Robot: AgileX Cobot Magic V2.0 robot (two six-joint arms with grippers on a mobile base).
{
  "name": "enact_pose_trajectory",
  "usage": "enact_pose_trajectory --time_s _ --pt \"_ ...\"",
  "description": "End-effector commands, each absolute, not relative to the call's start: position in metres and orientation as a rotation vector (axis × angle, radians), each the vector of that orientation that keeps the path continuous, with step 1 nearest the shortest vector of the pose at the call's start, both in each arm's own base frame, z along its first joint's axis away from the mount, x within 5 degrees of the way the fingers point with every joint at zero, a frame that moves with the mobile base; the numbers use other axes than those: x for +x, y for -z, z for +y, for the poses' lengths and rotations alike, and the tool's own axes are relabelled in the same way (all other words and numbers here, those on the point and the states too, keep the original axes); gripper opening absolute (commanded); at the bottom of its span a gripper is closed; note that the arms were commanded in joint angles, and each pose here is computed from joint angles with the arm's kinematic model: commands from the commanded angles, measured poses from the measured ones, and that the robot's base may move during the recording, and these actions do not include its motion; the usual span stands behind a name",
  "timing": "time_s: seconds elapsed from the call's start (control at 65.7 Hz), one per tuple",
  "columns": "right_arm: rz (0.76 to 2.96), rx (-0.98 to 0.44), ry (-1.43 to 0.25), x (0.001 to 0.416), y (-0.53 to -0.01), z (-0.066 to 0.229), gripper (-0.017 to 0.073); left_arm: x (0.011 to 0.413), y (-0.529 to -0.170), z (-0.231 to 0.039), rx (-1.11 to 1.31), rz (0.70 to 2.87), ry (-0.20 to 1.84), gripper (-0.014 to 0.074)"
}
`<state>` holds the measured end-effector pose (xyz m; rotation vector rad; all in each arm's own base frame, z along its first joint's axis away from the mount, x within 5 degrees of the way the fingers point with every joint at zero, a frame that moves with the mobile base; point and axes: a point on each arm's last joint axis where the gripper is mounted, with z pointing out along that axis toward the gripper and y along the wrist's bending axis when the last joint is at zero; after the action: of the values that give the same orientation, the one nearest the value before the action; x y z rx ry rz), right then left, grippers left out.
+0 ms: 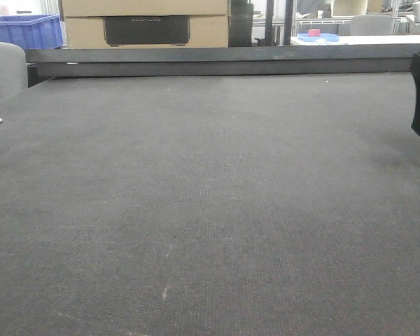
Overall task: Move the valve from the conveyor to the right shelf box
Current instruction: 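Close the right gripper around its valve body, then close the left gripper around the other valve body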
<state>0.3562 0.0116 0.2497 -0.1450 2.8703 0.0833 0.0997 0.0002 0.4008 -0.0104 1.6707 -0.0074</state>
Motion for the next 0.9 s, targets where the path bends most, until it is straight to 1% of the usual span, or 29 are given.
enact_pose_trajectory --time_s 0.0,0.091,0.107,0.183,0.198,0.259,0.396,0.594,0.792,0.883 --pt "2.879 -0.177 -0.075 0.356 -0.251 0.011 0.0400 0.099 -0.404 0.000 -0.005 1.658 0.012 0.0601" --pt "2.898 -0.201 -0.075 0.354 -0.251 0.011 0.0215 0.099 -0.404 0.000 -0.005 1.658 0.012 0.0601" --pt "2.902 -0.207 -0.075 0.353 -0.251 0.011 0.0169 0.099 -0.404 0.000 -0.005 1.658 0.012 0.0601" --pt "2.907 -0.208 -0.076 0.353 -0.251 0.011 0.0012 0.099 -0.404 0.000 -0.005 1.658 0.012 0.0601" --pt "2.909 -0.208 -0.076 0.353 -0.251 0.011 -0.0036 0.099 -0.404 0.000 -0.005 1.660 0.012 0.0601" --pt "2.910 -0.209 -0.077 0.352 -0.252 0.011 -0.0170 0.099 -0.403 0.000 -0.005 1.665 0.012 0.0601" --pt "2.884 -0.211 -0.075 0.347 -0.269 0.011 -0.0159 0.099 -0.399 0.000 -0.005 1.707 0.012 0.0601" --pt "2.727 -0.205 -0.058 0.324 -0.318 0.010 -0.0159 0.108 -0.397 -0.001 -0.004 1.801 0.012 0.0601" --pt "2.607 -0.202 -0.047 0.298 -0.356 0.010 -0.0159 0.142 -0.404 -0.001 -0.003 1.988 0.011 0.0601" --pt "2.581 -0.201 -0.044 0.292 -0.363 0.010 -0.0159 0.167 -0.406 0.000 -0.002 2.108 0.008 0.0601"
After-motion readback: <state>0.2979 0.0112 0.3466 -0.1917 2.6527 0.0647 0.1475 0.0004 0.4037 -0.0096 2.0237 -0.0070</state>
